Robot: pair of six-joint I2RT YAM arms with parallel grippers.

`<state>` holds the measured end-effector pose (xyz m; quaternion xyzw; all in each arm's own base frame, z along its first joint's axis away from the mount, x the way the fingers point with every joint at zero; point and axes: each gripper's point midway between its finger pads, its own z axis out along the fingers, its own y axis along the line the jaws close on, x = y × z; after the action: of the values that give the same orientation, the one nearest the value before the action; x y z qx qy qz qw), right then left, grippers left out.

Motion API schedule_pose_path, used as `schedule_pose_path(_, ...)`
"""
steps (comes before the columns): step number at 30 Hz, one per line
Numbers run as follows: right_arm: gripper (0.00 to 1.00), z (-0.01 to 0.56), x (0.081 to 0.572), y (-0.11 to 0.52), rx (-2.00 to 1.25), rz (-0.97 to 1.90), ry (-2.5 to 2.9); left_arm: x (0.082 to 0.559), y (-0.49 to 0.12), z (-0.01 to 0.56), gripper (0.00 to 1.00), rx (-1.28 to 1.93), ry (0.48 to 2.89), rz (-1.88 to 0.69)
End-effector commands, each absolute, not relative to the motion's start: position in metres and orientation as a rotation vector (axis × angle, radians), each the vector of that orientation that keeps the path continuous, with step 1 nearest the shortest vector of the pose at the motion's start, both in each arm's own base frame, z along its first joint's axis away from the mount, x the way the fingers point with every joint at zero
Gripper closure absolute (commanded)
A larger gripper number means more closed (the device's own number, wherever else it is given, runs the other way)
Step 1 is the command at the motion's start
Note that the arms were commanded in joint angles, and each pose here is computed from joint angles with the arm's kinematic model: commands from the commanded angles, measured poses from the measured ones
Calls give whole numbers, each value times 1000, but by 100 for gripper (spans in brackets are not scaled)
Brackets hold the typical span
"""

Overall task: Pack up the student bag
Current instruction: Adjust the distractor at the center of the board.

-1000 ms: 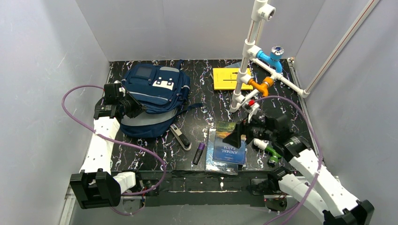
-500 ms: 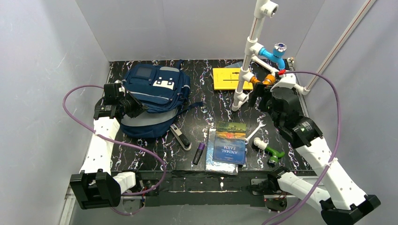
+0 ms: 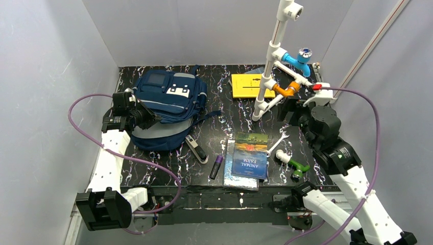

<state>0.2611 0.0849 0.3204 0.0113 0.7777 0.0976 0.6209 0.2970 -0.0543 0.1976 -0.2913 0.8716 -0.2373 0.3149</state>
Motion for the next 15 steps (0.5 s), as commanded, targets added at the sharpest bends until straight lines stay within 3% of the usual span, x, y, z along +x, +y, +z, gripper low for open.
schedule_pose_path(1,2,347,263,48,230,83,1718,294,-63,212,100,-719,2260,-699)
schedule_pose_path(8,1,361,288,12,385,-218,1703,293,-66,216,100,-712,2257,-719)
schedule_pose_path(15,1,349,329,-24,507,-199,1736,286,-69,214,100,-714,2265,-745)
